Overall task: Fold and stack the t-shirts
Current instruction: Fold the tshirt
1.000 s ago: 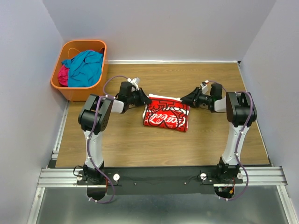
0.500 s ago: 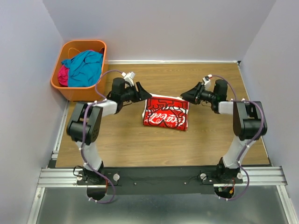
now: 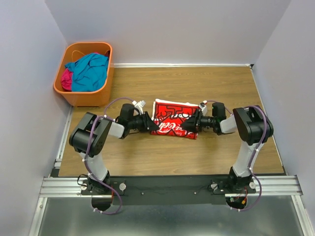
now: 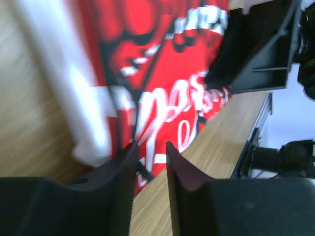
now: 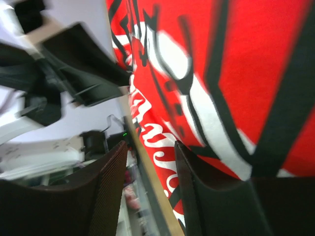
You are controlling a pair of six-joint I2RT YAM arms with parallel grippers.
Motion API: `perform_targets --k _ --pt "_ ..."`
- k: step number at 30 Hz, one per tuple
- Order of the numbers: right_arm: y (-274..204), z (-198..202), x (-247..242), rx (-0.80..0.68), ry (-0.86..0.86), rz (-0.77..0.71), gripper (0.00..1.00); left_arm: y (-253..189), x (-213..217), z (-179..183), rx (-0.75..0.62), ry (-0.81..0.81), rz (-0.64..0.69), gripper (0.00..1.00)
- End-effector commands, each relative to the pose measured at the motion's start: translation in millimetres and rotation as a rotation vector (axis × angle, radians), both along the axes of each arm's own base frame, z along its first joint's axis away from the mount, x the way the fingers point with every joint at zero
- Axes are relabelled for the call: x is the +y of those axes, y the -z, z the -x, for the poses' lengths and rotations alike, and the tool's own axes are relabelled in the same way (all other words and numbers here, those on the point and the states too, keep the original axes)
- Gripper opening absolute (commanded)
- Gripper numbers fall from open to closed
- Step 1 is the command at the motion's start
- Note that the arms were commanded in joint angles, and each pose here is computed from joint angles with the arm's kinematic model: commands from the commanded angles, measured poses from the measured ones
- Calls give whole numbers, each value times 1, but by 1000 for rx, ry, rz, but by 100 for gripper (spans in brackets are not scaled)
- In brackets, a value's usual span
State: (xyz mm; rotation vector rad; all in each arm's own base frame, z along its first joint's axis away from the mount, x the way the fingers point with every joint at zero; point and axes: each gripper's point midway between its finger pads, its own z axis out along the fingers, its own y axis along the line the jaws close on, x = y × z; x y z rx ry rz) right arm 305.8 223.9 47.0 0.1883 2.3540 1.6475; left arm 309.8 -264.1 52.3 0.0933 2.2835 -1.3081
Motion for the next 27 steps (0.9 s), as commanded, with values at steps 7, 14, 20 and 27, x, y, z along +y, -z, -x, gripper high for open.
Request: perform_targets --k 7,14,20,27 --pt "55 18 -50 118 121 47 52 20 30 12 125 -141 39 29" --pt "-24 -15 -45 -59 129 -19 55 -37 26 -11 -61 -128 60 47" --pt "-48 -78 -45 -162 176 -17 54 -56 8 -71 -140 -118 67 48" --pt "-4 -127 -55 -109 263 36 53 -28 -11 -132 -133 -116 51 47"
